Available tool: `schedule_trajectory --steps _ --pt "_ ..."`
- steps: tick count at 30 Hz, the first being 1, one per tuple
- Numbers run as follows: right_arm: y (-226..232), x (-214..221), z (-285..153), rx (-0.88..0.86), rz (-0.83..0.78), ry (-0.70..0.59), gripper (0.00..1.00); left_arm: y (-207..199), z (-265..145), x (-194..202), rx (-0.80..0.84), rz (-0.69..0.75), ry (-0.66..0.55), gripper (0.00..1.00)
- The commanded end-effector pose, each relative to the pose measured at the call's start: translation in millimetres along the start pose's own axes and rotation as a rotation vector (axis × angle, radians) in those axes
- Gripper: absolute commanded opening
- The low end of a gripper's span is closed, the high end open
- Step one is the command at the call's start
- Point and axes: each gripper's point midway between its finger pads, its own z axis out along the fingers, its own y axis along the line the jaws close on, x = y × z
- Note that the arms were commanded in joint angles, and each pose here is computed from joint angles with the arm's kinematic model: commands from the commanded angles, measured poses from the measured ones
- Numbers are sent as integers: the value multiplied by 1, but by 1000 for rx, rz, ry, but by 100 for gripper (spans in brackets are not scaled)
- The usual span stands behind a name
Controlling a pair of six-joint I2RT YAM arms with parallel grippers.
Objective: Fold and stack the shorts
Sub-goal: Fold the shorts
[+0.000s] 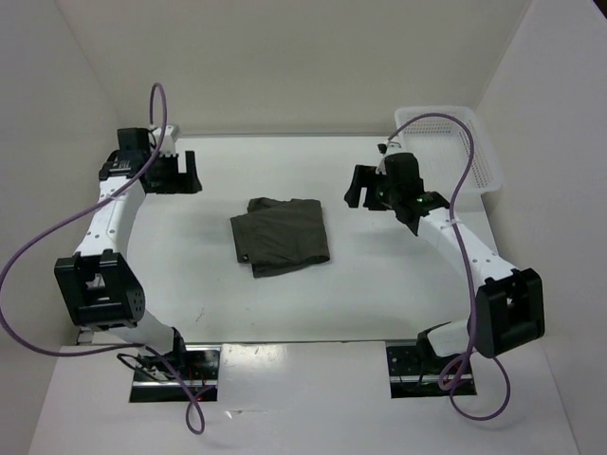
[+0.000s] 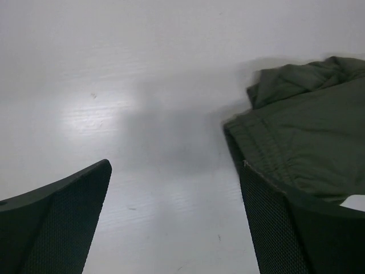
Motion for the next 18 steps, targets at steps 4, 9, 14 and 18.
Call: schedule_trajectory --steps 4,9,14,18 --pt "-20 -26 -10 79 68 -63 88 72 -35 -9 -163 -74 -163 100" --pt "-52 -37 -13 152 100 -77 90 122 -50 -1 -309 -128 -204 100" --pt "-62 -23 -12 175 103 -45 91 142 -54 2 -428 -136 -209 100" --pt "-64 -17 -13 178 104 -36 92 151 -58 1 -478 -139 -212 100"
